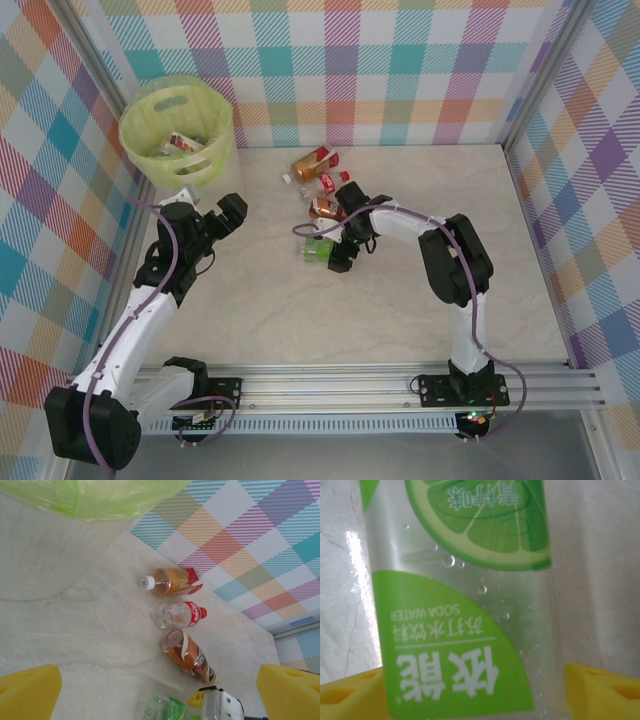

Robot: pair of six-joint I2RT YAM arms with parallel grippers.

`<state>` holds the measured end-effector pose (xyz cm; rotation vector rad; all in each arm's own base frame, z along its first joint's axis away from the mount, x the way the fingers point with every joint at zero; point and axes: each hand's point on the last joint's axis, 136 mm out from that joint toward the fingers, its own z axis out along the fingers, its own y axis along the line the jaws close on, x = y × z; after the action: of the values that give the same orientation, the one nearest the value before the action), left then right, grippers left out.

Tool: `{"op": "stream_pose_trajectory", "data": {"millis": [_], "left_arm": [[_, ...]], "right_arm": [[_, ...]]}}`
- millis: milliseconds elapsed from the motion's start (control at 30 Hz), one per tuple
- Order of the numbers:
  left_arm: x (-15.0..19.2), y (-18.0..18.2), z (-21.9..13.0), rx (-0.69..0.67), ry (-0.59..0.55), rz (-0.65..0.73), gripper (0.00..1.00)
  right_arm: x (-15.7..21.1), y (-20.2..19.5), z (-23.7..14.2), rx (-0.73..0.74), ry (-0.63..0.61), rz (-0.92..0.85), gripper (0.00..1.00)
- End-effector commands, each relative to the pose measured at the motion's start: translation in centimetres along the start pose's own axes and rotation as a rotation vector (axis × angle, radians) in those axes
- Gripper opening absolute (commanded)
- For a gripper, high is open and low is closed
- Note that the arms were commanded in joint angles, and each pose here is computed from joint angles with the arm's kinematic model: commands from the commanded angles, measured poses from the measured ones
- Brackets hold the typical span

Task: Put the plastic bottles in the bin

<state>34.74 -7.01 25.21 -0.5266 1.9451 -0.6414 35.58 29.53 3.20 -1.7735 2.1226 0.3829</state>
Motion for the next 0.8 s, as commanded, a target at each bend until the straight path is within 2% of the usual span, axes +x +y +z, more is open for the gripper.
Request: {"op": "stream_pose_trajectory", "data": {"millis": [0, 167, 367, 567, 767], "left_arm": [[0.4, -0.6, 0.5, 0.034, 0.025, 0.019, 1.0], [1.5, 0.4, 1.7, -0.033, 0.11, 0.016, 1.0], [2.8, -1.3, 3.5, 0.045, 0.214, -0.011, 1.0], [3.3, -5.2, 3.9, 0.274, 0.237, -0.053, 1.0], [5.1, -8.0, 4.0, 0.343, 0.305, -0.037, 1.0]], "right_arm": [[-0.9, 0.0, 0.8, 0.01, -0.033, -0.057, 0.78], [-1.9, 0.1, 0.1, 0.047, -0.079, -0.045, 0.62], [-3.8, 0.8, -2.6, 0.118, -0.197, -0.041, 0.46], [-6.7, 1.6, -6.7, 0.17, -0.406, 0.009, 0.43], [-9.3, 1.7, -10.3, 0.191, -0.587, 0.107, 0.45]]}}
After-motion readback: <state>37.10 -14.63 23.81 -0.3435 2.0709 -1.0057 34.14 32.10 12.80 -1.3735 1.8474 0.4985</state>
